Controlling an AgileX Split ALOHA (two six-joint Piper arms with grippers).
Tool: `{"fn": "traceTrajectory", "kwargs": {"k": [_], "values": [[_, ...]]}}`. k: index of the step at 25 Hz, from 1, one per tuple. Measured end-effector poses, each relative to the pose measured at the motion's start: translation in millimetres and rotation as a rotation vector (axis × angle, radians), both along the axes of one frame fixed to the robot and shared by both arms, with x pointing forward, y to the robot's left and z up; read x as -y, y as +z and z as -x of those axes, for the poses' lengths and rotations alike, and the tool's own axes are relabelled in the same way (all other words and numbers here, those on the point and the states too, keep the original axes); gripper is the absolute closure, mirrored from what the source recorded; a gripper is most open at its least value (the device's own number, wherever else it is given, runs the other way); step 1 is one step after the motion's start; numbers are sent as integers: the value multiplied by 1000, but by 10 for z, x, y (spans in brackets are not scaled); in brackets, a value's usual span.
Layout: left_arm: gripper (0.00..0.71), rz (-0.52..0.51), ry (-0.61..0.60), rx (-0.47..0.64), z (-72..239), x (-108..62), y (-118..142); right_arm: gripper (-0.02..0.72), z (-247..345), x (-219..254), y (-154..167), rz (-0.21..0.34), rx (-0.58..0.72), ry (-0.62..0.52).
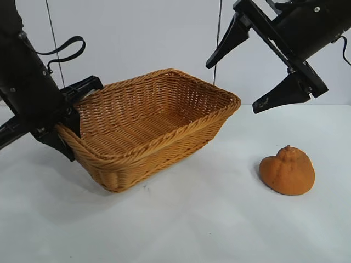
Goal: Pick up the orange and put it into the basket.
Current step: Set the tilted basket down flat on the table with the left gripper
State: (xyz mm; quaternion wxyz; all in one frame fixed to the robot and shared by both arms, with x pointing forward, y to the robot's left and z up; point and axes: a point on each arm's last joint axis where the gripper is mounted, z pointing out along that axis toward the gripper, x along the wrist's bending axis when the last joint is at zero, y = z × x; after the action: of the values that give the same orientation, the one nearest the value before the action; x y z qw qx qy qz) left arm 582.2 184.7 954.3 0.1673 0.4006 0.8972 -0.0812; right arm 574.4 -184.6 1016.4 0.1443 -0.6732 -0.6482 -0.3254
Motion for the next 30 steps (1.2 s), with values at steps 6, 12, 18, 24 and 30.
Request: {"fn": "traceTrajectory", "kwargs": {"k": [6, 12, 18, 24, 30], "values": [[614, -40, -110, 3, -192, -263, 71, 24, 7, -2, -1, -2, -6, 6], [614, -66, -354, -33, -416, -214, -25, 24, 11, -3, -1, -2, -9, 8], [614, -35, -591, -28, -574, -127, -18, 24, 11, -3, -1, -2, -9, 8], [614, -26, -693, -14, -600, -89, -71, 24, 12, -3, -1, -2, -10, 9], [614, -33, -735, -11, -618, 17, -226, 24, 12, -3, -1, -2, -10, 9]]}}
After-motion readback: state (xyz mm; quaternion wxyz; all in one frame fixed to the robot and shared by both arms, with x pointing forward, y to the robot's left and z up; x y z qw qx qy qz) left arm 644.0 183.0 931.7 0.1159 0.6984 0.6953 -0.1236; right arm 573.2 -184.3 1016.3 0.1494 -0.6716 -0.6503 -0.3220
